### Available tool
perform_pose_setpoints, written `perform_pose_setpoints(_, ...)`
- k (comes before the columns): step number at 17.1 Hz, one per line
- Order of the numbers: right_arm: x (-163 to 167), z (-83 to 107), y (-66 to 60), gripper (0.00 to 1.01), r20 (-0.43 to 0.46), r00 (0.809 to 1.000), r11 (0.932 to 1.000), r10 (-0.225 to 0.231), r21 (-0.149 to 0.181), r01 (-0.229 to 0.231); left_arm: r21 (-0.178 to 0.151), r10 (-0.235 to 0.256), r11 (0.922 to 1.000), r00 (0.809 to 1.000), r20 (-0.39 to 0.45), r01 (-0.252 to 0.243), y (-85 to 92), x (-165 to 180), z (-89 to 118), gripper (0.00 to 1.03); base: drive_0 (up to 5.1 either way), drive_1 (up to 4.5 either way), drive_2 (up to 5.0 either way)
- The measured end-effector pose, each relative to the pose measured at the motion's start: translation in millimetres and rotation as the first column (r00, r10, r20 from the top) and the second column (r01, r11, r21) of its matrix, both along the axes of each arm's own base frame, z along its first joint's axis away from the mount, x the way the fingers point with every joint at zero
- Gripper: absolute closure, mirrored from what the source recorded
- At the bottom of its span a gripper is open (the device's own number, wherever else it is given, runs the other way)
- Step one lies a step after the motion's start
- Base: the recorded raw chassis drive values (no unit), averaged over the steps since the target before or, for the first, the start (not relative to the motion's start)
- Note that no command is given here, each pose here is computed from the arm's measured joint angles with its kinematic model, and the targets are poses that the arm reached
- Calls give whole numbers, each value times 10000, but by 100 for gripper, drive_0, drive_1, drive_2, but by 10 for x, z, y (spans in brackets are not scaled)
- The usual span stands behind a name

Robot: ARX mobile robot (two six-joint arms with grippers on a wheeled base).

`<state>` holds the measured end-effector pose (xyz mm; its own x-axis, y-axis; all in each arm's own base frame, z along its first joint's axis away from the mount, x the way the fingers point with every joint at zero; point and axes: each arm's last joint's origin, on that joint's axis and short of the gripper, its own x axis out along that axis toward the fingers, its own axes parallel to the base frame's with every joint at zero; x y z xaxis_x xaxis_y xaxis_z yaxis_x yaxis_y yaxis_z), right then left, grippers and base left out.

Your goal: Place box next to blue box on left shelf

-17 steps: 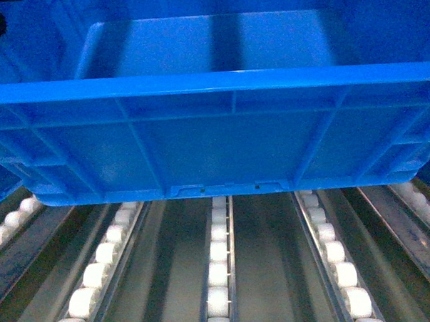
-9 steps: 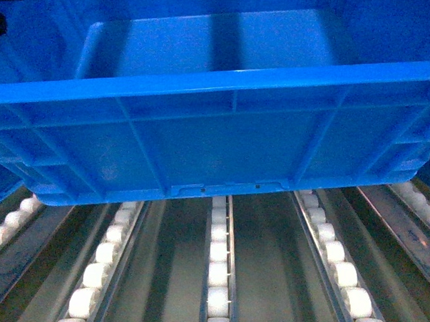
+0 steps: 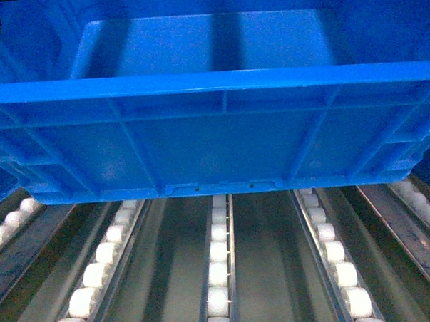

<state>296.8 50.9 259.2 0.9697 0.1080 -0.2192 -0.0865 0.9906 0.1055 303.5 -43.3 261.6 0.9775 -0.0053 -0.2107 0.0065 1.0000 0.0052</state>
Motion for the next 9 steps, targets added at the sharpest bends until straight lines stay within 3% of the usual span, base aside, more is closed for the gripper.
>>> perform_pose_setpoints(9,0,0,0,92,0,10000,10000,0,0,0,1,4,10000,10000,0,-4,0,0,0,81,0,0,0)
